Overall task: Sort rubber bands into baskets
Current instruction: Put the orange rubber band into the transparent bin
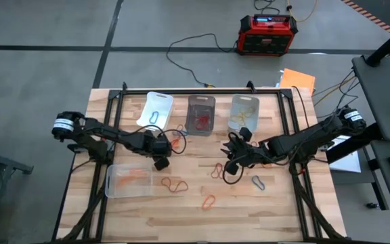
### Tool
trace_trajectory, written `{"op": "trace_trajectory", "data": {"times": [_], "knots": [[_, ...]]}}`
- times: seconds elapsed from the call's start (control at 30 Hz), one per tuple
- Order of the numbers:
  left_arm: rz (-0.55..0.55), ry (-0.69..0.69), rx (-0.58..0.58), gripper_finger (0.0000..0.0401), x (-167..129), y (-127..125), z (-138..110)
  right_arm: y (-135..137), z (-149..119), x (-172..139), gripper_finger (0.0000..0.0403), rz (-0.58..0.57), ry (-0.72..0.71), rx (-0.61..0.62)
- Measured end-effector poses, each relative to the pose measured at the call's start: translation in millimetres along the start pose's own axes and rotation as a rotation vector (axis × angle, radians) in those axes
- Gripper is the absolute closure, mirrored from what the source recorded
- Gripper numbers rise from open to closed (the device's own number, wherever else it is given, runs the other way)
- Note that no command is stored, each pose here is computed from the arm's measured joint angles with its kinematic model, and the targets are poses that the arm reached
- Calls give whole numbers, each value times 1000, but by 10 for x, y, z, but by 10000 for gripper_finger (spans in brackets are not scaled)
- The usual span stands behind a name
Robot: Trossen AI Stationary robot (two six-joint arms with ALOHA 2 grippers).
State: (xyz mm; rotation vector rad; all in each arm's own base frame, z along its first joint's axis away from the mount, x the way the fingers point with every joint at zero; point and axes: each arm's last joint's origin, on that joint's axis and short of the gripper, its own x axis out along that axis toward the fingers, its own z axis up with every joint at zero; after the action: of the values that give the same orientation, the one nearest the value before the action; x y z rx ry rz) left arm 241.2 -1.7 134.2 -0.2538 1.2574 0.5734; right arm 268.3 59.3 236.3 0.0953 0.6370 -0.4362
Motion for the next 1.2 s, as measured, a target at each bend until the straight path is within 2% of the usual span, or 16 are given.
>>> {"op": "trace_trajectory", "data": {"times": [0.27, 0.67, 1.07, 1.2], "knots": [[94, -51, 34, 298, -75, 19, 89, -1, 1, 1, 305, 0, 0, -1], [81, -22, -3, 296, -28, 68, 118, 1, 3, 1, 301, 2, -2, 0], [84, -21, -40, 227, -15, 69, 119, 5, 10, 0, 291, 9, -7, 7], [87, -22, -34, 218, -15, 71, 120, 7, 13, 0, 292, 10, -9, 9]]}}
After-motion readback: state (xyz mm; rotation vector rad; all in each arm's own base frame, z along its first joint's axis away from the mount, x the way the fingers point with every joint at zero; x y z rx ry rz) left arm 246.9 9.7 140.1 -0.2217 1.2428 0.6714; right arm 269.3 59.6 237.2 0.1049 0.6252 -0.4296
